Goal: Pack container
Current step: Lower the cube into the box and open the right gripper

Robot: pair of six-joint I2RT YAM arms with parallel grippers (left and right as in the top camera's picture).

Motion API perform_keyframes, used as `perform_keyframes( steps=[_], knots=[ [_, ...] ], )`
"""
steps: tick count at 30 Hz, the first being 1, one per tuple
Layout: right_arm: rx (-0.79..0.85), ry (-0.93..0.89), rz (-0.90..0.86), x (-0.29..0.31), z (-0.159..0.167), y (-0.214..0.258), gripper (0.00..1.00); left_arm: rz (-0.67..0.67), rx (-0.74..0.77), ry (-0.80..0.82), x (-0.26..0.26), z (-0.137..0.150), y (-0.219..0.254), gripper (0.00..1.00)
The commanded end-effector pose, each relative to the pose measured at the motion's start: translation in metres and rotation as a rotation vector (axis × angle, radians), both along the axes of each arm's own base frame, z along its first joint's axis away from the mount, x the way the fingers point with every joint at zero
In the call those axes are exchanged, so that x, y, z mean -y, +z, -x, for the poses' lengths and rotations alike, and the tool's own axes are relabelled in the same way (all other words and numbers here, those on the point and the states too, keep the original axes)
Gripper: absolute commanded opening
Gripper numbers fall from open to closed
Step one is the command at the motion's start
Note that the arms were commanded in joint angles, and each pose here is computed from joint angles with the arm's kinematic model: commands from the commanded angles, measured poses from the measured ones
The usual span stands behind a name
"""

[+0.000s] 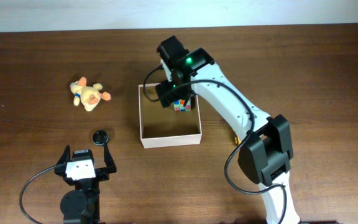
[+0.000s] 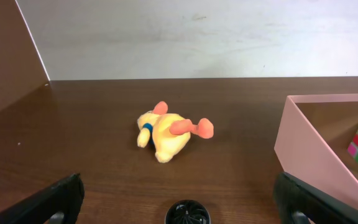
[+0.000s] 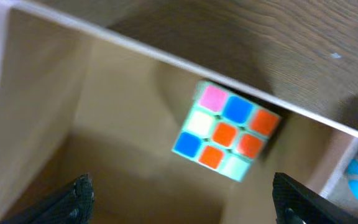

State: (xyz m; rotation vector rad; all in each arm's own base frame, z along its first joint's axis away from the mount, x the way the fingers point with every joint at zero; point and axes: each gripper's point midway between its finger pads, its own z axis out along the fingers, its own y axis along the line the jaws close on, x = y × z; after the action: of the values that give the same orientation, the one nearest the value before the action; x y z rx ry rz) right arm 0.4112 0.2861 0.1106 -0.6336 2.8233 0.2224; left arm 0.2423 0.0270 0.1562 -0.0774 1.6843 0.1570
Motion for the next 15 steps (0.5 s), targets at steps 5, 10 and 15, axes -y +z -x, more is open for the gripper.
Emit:
perform_keyframes(
  steps=[5, 10, 15],
  knots=[
    [0.064, 0.223, -0.02, -0.038, 0.013, 0.003, 0.88, 0.007, 0.001, -0.009, 0.002, 0.0, -0.001, 0.99],
    [0.086, 0.222, -0.033, -0.042, 0.007, -0.002, 0.87, 0.007, 0.001, -0.009, 0.002, 0.0, -0.001, 0.99],
    [0.07, 0.233, -0.021, -0.039, 0.011, -0.024, 0.79, 0.007, 0.001, -0.009, 0.002, 0.0, -0.001, 0.99]
  ],
)
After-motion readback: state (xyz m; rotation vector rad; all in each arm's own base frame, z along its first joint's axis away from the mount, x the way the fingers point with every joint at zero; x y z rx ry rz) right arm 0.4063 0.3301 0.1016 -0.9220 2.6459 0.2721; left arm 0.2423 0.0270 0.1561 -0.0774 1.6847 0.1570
